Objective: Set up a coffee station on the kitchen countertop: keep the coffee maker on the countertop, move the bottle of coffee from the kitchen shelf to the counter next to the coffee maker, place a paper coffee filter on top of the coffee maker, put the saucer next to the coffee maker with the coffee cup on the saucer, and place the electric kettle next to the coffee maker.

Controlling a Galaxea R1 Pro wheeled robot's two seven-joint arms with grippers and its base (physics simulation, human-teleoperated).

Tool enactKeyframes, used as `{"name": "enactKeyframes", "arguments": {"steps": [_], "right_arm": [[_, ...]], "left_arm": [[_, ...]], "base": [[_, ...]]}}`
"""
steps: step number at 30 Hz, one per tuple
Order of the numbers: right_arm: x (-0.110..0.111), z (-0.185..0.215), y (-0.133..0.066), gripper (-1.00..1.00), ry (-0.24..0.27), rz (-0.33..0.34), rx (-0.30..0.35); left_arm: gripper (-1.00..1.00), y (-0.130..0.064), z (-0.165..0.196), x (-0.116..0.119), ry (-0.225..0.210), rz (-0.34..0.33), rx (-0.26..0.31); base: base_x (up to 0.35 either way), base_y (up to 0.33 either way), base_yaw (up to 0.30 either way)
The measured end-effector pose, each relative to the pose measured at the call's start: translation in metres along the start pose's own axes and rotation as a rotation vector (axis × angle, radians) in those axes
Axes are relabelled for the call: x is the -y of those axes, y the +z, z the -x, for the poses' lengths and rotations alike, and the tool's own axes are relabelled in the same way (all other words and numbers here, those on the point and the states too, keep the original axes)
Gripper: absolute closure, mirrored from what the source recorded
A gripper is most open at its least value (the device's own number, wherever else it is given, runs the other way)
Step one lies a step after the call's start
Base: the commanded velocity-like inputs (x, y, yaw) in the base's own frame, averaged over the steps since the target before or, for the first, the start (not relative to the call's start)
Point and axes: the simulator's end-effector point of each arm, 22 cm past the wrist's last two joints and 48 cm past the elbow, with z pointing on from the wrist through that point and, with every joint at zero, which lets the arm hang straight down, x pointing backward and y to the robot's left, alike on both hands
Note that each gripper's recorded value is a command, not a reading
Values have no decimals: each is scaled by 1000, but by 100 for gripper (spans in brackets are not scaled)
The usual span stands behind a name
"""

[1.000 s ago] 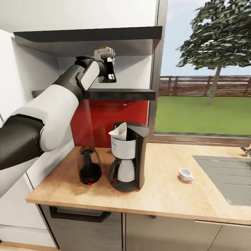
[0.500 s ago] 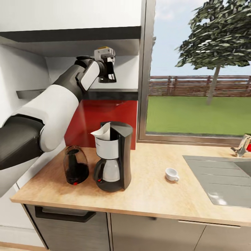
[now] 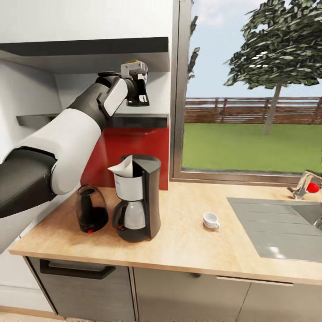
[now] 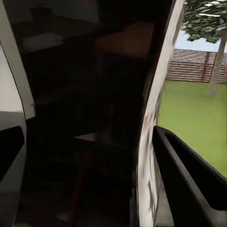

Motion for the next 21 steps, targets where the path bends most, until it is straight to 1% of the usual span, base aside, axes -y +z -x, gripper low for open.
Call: {"name": "enactKeyframes", "arguments": {"steps": [10,13,18,21], "right_arm": [[0,0,0,-100,0,0,0],[0,0,0,-100,0,0,0],[0,0,0,-100,0,0,0],[0,0,0,-100,1,0,0]], "left_arm": [[100,0,0,0,0,0,0],[100,0,0,0,0,0,0],[100,0,0,0,0,0,0],[100,-1,1,0,2,0,1]], "base": [[-163,-244,0],[-83,-230,0],[-25,-90,0],[55,-71,0]]}}
